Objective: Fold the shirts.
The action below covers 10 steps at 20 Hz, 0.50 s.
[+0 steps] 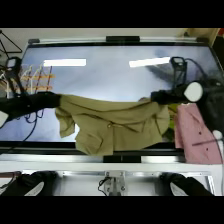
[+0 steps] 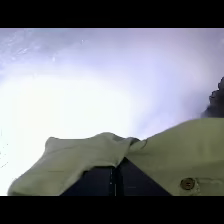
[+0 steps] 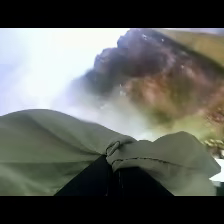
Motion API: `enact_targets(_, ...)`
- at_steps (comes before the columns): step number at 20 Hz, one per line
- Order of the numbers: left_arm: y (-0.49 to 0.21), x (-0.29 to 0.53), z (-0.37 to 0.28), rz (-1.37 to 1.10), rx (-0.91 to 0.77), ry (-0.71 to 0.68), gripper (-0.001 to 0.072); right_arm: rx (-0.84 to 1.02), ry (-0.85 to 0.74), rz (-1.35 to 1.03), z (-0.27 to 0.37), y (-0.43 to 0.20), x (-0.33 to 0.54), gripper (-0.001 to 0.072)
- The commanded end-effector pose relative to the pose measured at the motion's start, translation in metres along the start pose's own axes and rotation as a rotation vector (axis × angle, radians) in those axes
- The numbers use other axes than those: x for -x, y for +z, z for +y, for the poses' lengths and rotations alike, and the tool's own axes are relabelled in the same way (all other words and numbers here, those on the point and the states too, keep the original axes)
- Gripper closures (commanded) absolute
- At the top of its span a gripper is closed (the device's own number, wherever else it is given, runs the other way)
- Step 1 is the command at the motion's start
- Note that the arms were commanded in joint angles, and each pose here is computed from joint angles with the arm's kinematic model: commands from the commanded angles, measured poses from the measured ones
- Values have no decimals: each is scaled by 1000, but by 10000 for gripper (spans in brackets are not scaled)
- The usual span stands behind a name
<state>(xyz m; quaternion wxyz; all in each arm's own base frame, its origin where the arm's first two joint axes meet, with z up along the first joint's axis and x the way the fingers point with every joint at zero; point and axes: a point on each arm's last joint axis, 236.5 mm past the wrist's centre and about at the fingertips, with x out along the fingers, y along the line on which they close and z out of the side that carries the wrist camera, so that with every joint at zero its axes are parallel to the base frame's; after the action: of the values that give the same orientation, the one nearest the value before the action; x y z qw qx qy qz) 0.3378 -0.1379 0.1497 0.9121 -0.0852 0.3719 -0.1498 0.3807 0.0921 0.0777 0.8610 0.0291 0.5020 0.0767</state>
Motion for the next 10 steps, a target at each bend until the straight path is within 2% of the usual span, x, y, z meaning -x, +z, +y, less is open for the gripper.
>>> enact_targets(1,-2,-48,6,-11,34,-3,654,-176,71,-116,10,37,-84,644)
enact_targets(3,-9,-70,11,20,41,9,653,-276,100,-100,14,36,-115,637)
enact_targets(4,-14,-79,14,41,43,16,653,-294,109,-91,16,34,-125,569)
enact_targets(6,-23,-91,19,76,46,29,653,-220,98,-100,14,36,-127,220)
enact_targets(8,-23,-92,22,77,50,35,653,52,60,-76,11,36,-103,214)
enact_targets(10,-20,-91,28,70,61,45,653,216,7,21,1,16,-77,213)
